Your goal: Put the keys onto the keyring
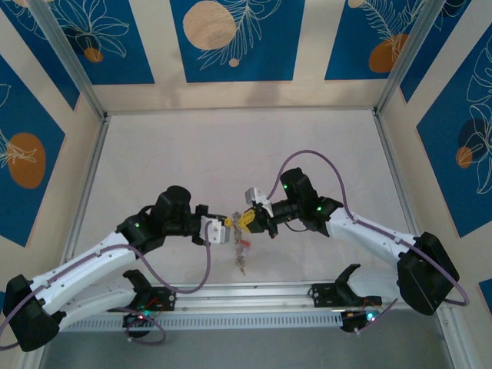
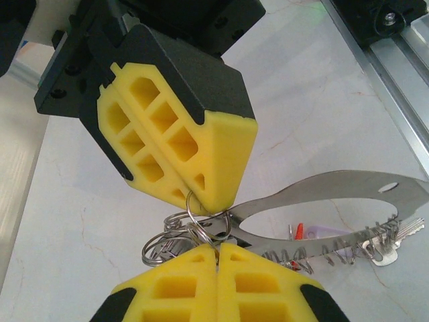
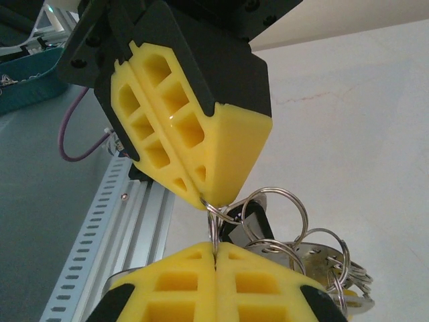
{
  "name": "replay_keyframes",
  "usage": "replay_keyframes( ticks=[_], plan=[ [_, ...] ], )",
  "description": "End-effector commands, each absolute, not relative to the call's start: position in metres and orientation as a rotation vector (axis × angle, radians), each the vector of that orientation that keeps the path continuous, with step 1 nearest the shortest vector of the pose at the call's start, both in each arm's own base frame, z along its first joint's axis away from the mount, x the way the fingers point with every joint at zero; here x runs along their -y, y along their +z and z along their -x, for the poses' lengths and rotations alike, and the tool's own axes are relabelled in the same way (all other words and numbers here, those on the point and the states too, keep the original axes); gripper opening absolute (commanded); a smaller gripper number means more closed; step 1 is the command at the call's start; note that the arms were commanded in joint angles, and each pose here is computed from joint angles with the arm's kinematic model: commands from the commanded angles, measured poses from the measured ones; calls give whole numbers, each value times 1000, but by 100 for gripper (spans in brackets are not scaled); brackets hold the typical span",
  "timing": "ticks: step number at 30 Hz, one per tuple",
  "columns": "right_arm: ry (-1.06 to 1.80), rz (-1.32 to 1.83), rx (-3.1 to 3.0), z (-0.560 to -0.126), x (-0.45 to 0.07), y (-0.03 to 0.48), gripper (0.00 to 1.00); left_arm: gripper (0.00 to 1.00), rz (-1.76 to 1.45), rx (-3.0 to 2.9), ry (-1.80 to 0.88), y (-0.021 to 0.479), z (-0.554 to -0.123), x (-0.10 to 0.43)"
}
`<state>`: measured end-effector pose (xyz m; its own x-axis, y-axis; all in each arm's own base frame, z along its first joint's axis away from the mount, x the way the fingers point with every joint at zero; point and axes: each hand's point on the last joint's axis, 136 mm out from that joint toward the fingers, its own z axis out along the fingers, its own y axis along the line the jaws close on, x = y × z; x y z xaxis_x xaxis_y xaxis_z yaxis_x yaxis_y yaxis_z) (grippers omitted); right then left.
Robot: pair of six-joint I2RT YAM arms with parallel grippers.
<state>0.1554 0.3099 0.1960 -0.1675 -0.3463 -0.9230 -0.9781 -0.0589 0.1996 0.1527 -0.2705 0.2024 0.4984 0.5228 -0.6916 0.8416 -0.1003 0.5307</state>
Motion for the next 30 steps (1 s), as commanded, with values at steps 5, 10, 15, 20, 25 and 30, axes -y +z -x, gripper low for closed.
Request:
replay_keyframes(
  ticks=[5, 10, 15, 20, 25, 30],
  plan=[
    [1228, 1406, -1431, -157, -308, 221, 0, 0, -1835, -1172, -439, 185, -139, 266],
    [1240, 1406, -1431, -158, -308, 221, 0, 0, -1841, -1145, -449, 187, -135, 266],
    [1267, 1423, -1435, -156, -310, 219, 0, 0, -1857, -1135, -447, 186, -134, 266],
    [1252, 1419, -1392, -155, -309, 221, 0, 0, -1861, -1152, -453, 181, -134, 266],
    [1210, 1376, -1276, -153, -307, 231, 0, 8, -1755, -1251, -441, 188, -147, 268],
    [1171, 1372, -1242, -153, -310, 232, 0, 32, -1660, -1277, -485, 204, -148, 270]
  ],
)
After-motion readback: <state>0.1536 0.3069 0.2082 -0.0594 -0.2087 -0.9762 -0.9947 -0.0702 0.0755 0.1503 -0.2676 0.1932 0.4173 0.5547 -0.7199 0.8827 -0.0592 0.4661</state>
